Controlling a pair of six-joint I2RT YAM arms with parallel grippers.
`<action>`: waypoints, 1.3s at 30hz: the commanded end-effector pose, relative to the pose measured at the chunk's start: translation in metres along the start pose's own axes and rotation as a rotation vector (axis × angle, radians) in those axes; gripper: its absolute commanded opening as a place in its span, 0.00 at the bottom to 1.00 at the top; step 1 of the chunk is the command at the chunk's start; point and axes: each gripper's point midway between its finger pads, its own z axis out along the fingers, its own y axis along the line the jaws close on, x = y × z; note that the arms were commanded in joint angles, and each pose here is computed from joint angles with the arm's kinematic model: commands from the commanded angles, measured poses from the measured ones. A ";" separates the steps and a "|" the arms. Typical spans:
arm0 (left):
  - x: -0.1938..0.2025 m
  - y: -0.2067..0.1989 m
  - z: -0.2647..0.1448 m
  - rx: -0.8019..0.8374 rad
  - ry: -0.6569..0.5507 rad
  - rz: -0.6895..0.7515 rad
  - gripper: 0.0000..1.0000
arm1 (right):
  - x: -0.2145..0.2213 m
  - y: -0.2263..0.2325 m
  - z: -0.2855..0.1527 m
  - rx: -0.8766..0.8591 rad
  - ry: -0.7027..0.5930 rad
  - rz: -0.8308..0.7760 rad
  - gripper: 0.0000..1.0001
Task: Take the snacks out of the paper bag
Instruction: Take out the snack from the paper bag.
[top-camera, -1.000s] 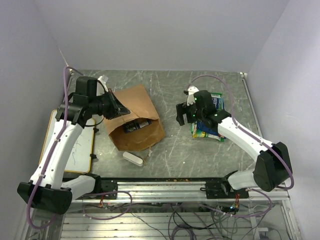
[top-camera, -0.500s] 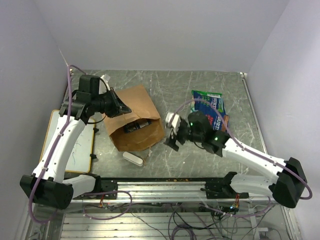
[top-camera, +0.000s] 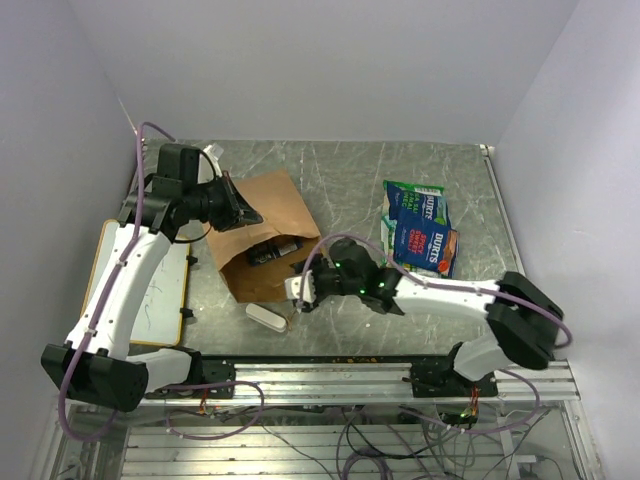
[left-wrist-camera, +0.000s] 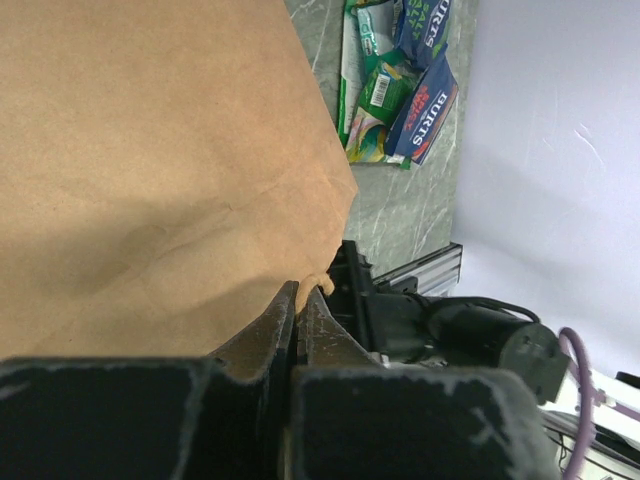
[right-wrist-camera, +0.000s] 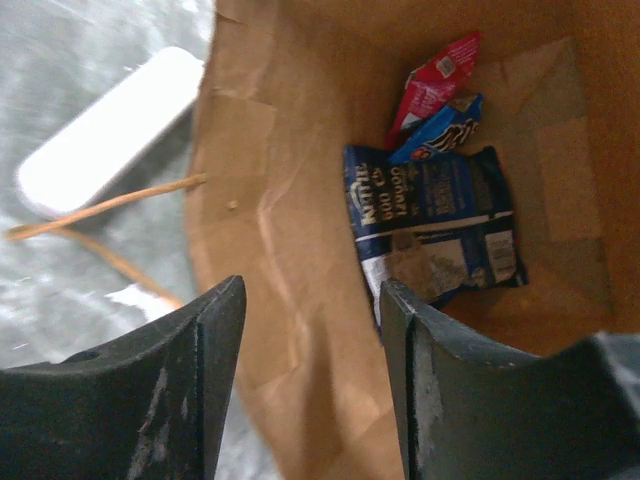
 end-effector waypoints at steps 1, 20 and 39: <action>-0.010 -0.008 -0.012 0.008 -0.029 0.076 0.07 | 0.003 -0.042 0.031 0.103 0.033 -0.190 0.53; -0.019 -0.015 -0.022 -0.015 0.014 0.240 0.07 | 0.079 -0.058 0.111 0.090 0.296 -0.247 0.55; -0.018 -0.020 -0.022 0.009 0.045 0.251 0.07 | 0.120 -0.098 0.150 0.199 0.386 -0.177 0.36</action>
